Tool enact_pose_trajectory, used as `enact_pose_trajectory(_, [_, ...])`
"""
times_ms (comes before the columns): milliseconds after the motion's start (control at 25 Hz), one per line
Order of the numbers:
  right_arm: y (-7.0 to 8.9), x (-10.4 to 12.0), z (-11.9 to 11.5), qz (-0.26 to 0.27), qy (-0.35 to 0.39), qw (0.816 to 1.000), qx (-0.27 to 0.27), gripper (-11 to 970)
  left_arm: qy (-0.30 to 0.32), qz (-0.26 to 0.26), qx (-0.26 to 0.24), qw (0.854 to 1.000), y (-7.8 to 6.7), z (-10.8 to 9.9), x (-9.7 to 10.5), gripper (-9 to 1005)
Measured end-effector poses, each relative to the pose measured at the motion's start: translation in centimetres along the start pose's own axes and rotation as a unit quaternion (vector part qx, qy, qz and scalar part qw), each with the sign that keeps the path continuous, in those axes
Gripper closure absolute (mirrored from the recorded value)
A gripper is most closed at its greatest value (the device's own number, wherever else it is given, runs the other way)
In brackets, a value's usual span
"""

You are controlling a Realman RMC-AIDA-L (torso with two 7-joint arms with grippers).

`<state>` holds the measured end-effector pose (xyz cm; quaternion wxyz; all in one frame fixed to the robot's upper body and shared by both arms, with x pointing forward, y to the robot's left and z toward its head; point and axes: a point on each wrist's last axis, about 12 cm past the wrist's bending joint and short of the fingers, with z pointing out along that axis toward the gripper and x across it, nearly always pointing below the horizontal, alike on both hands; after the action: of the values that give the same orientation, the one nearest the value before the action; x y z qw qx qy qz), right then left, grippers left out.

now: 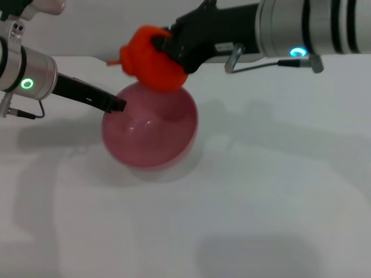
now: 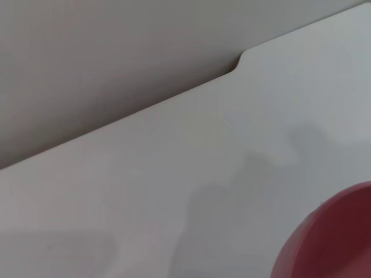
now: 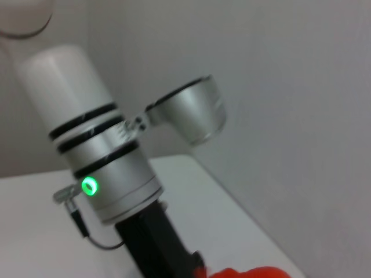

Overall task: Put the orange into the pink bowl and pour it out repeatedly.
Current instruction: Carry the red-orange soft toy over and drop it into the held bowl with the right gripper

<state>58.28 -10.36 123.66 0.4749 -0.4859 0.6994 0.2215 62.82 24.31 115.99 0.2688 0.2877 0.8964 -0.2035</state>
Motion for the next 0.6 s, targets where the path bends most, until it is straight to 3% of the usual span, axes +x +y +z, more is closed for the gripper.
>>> enact_pose_trajectory(320, [1.1, 0.9, 1.4, -0.026, 0.037, 0.998, -0.035, 826, -0.002, 0.007, 0.001, 1.0, -0.3, 0.1, -0.5, 894])
enact_pose_trajectory(560, [0.9, 1.2, 1.3, -0.022, 0.036, 0.999, -0.03, 809, -0.002, 0.009, 0.003, 1.0, -0.4, 0.2, -0.6, 894])
enact_pose_trajectory(600, [0.8, 1.3, 1.2, -0.02, 0.034, 0.999, -0.027, 769, -0.002, 0.009, 0.004, 1.0, -0.4, 0.2, -0.6, 893])
